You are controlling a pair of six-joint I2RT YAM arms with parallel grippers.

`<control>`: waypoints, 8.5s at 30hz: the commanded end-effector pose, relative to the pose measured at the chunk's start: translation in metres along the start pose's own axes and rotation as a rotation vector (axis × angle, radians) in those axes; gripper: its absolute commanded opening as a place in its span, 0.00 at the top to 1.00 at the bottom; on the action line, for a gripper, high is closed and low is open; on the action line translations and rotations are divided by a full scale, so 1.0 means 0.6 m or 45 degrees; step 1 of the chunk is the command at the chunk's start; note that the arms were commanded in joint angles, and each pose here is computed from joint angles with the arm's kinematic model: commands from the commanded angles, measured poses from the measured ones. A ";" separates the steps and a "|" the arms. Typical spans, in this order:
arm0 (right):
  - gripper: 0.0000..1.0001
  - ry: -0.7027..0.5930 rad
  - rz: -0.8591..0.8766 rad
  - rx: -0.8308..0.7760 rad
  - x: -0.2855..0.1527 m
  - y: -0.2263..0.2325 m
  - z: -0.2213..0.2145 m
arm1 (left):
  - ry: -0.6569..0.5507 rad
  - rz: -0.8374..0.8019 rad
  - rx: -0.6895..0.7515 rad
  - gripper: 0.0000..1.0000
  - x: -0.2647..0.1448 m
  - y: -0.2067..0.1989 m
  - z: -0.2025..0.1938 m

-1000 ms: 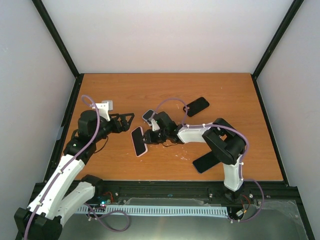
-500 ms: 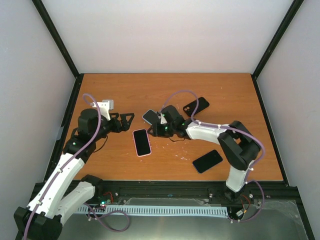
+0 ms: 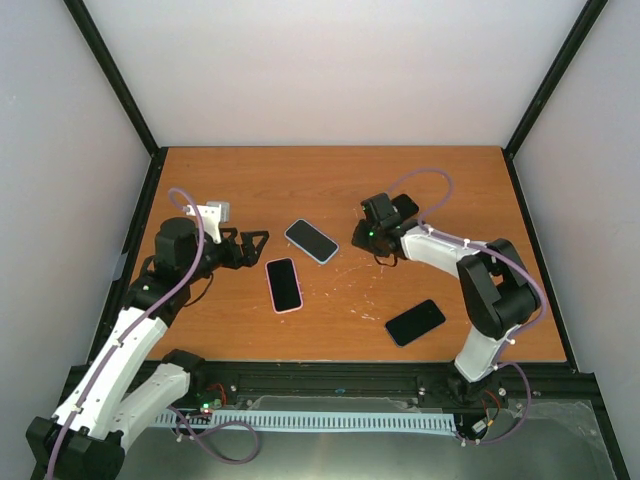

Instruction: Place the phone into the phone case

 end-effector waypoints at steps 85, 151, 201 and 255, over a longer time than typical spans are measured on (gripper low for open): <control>0.86 -0.078 -0.378 0.564 0.088 -0.235 0.196 | -0.019 -0.054 0.120 0.01 -0.010 -0.018 0.012; 0.04 -0.095 -0.362 0.672 -0.216 -0.199 -0.159 | -0.017 -0.053 0.105 0.00 -0.011 -0.017 0.008; 0.12 -0.052 -0.805 0.959 -0.177 -0.312 -0.233 | -0.022 -0.056 0.109 0.01 -0.011 -0.018 0.009; 0.27 0.007 -0.484 0.225 -0.130 -0.154 -0.097 | -0.025 0.060 0.081 0.01 -0.012 0.005 0.012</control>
Point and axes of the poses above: each gripper's point midway between its finger pads, its own x axis out along the fingers, its own y axis along the line the jaws close on, z = x × y, the point moved 2 cm from there along -x, back along the fingers, and after that the axes turned 4 degrees about x, right-handed, at the moved point
